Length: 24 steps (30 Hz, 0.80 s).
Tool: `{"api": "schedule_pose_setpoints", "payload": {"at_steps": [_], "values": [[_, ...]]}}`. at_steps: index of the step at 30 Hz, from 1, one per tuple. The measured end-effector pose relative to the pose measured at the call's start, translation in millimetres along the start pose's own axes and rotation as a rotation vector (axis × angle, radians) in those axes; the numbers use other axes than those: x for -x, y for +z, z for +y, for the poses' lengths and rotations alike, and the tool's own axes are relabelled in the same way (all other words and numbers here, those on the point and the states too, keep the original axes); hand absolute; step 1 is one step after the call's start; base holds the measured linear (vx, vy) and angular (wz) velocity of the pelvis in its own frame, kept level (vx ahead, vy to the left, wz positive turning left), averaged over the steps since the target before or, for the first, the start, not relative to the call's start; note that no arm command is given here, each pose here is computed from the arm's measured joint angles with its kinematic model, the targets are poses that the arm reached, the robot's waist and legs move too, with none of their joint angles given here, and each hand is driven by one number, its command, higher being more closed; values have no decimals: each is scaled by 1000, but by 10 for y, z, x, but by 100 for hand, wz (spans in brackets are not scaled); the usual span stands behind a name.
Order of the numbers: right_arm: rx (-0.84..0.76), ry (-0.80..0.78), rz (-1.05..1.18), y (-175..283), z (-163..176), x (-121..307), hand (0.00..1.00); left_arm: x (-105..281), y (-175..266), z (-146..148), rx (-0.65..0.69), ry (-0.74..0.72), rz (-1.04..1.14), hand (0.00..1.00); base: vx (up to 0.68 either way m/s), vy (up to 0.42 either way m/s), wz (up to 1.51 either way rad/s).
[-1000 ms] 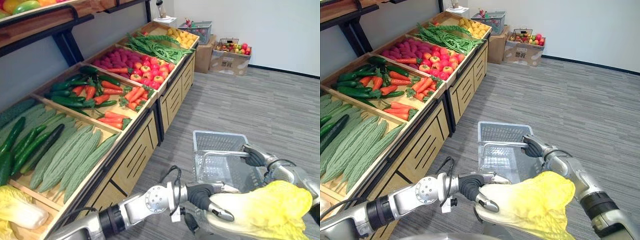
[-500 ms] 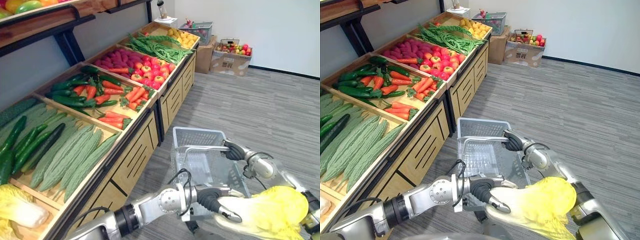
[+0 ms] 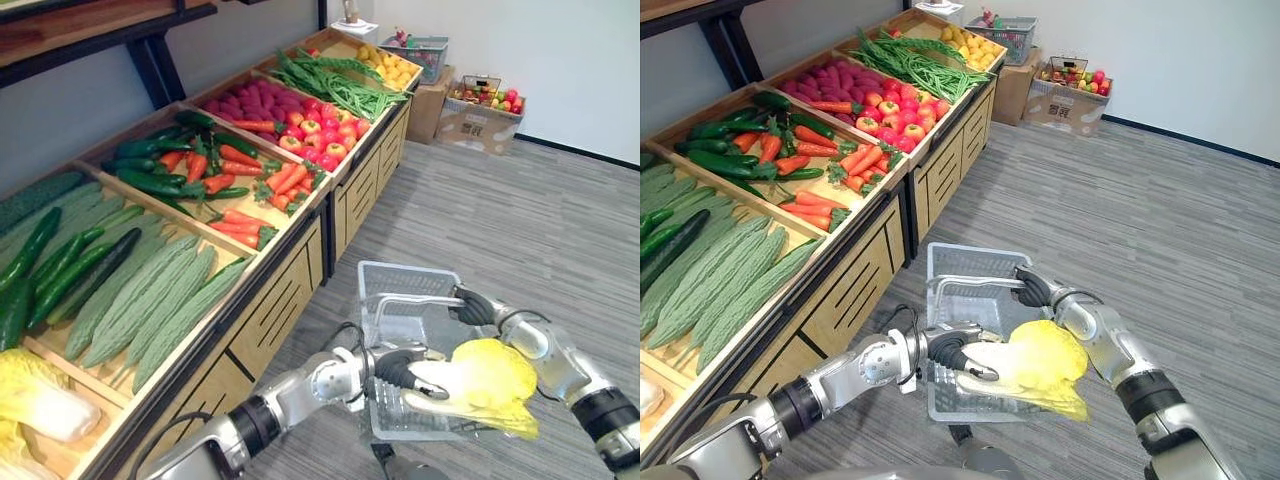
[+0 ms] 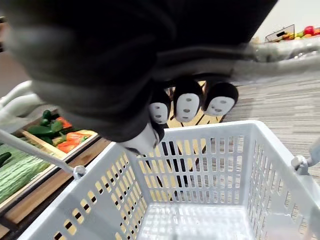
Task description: Pick vegetable in the basket
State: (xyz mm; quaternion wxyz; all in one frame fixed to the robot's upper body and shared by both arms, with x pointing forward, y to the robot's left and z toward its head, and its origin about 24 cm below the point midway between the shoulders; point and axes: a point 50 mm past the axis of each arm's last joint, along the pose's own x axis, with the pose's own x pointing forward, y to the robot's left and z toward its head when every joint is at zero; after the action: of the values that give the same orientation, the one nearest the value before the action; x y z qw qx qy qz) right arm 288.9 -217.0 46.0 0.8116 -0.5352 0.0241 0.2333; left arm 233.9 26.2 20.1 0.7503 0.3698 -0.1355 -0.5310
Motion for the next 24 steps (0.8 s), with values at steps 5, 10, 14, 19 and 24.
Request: {"api": "schedule_pose_setpoints", "payload": {"at_steps": [5,10,14,19,24], "values": [[-42,-31,76,-183,-6,115,100,9,-54,97,-43,29,29,100,-50,-20,5],[-60,-48,108,-254,-13,173,100,0,-143,185,-117,41,85,100,-39,-22,0],[-68,-58,123,-290,-20,203,100,6,-229,208,-149,47,138,0,0,0,0],[-95,-85,144,-338,-35,247,100,-41,-309,251,-164,85,200,0,-30,-10,1],[-110,-95,173,-394,-49,292,100,-72,-335,264,-149,112,224,0,-42,-10,1]]}}
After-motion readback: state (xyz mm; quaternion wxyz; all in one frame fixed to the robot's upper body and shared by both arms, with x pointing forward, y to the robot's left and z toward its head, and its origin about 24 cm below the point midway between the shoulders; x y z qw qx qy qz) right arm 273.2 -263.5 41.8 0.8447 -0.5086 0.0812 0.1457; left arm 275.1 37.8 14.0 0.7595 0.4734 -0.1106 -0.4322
